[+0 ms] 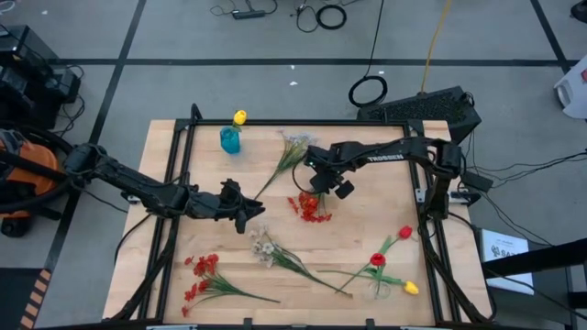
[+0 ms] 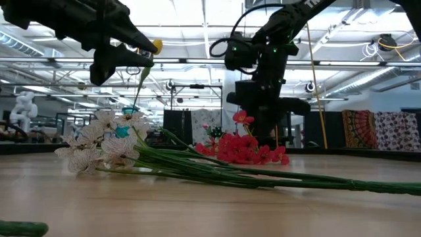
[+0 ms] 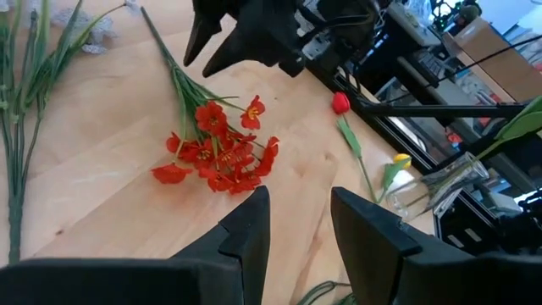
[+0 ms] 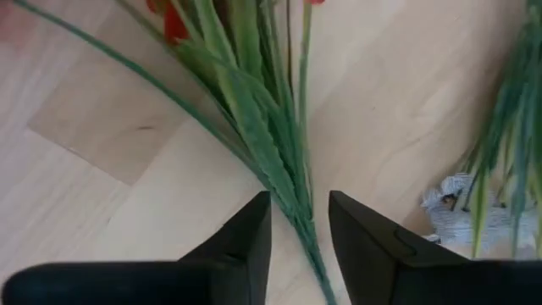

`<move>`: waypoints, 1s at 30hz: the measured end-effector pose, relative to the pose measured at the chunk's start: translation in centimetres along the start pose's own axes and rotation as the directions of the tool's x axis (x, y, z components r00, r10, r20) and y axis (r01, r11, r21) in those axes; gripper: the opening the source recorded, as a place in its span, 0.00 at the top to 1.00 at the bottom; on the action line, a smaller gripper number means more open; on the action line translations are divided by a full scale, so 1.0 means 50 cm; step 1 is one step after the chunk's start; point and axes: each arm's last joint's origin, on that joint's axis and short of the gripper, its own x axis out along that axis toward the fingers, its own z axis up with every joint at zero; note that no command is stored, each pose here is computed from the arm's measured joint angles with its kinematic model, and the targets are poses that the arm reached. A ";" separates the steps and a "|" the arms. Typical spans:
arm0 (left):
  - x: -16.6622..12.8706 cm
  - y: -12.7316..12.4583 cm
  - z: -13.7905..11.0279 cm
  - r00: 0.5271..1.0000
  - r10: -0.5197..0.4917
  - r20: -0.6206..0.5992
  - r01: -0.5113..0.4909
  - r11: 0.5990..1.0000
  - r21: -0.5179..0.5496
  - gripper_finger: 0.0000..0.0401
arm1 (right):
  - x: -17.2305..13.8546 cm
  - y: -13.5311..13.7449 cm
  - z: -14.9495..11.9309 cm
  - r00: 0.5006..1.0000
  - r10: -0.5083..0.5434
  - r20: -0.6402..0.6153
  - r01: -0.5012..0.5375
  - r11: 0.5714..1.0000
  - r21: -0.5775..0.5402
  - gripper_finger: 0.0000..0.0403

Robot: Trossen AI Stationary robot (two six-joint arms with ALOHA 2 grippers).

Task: Sort flowers into vase by color
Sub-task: Put the top orange flowers into the transparent vase

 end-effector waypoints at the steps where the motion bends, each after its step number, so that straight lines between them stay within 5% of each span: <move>1: 0.000 0.000 0.000 1.000 0.002 -0.002 -0.002 1.000 0.001 0.67 | 0.007 -0.002 0.002 1.000 -0.002 0.001 0.002 1.000 0.000 0.71; 13: 0.001 0.017 -0.017 0.993 0.085 -0.075 -0.081 0.995 0.060 0.67 | 0.096 0.016 0.008 0.992 0.102 -0.076 -0.102 0.995 0.008 0.70; 20: 0.001 0.017 -0.017 0.993 0.088 -0.078 -0.081 0.993 0.089 0.67 | 0.082 0.024 0.014 0.991 0.126 -0.052 -0.113 0.972 0.208 0.96; 25: 0.001 0.018 -0.017 0.993 0.088 -0.079 -0.080 0.992 0.099 0.67 | 0.028 0.024 0.014 0.993 0.111 0.028 -0.111 0.878 0.466 0.99; 30: 0.001 0.018 -0.017 0.993 0.088 -0.079 -0.076 0.987 0.143 0.67 | -0.118 0.016 0.013 0.981 -0.058 0.188 -0.089 0.722 0.687 0.99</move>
